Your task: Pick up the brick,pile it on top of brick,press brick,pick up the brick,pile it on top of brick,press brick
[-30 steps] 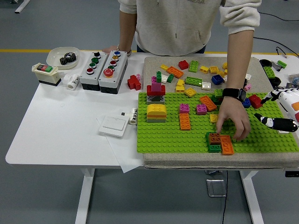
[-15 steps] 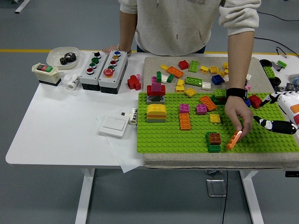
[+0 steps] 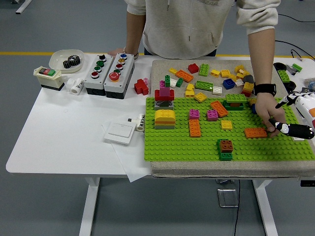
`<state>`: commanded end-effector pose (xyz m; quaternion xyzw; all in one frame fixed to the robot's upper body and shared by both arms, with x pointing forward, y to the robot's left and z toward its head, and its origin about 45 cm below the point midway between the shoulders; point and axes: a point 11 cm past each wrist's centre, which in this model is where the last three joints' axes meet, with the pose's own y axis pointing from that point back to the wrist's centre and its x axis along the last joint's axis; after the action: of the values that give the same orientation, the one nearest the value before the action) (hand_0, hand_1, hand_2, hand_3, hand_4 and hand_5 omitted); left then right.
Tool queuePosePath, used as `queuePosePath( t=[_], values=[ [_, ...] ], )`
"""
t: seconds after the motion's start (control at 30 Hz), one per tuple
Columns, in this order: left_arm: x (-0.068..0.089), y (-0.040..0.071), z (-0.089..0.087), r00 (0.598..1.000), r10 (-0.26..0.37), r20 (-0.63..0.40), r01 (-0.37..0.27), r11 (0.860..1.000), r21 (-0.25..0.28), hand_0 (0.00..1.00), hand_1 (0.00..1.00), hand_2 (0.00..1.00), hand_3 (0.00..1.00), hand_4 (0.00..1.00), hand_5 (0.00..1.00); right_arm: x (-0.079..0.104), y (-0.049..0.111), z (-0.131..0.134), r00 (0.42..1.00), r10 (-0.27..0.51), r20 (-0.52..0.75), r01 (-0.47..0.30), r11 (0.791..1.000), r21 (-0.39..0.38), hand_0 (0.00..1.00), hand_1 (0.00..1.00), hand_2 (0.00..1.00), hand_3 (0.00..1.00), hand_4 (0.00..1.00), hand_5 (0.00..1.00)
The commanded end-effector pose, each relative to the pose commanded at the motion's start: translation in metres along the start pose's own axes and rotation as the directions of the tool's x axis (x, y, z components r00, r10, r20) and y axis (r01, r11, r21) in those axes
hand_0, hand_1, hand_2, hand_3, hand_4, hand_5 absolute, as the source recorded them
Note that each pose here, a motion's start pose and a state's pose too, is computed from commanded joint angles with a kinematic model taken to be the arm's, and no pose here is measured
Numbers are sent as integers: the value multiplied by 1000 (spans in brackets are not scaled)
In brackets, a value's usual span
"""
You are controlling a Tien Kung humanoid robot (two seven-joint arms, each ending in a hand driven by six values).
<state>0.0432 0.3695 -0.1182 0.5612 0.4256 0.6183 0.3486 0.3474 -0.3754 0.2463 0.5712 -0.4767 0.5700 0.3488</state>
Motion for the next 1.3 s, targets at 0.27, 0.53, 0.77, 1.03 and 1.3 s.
queuePosePath(
  t=[0.27,0.53,0.77,1.03,1.3],
  values=[
    [-1,1,3,1000,-3,-5,3,1000,-5,773,752,749,595,654,673,-7,-3,-7,995,-97,9,96,993,67,514,578,623,557,803,506],
    [-2,1,4,1000,-5,-9,5,1000,-8,773,752,749,595,655,674,-22,-19,-9,975,-220,-38,222,972,77,554,612,673,607,829,504],
    [-2,1,4,1000,-6,-9,6,1000,-6,773,752,749,595,655,674,-40,-38,-13,953,-290,-91,291,957,-6,553,617,683,637,863,490],
    [-2,1,5,1000,-7,-14,7,1000,-10,772,751,750,595,655,674,-52,-43,-13,921,-368,-129,365,930,-50,454,566,648,698,995,453],
    [-2,1,7,1000,-6,-15,6,1000,-13,772,750,749,595,656,674,-61,-42,-11,903,-405,-142,398,914,-78,417,547,636,700,998,459]
  ],
)
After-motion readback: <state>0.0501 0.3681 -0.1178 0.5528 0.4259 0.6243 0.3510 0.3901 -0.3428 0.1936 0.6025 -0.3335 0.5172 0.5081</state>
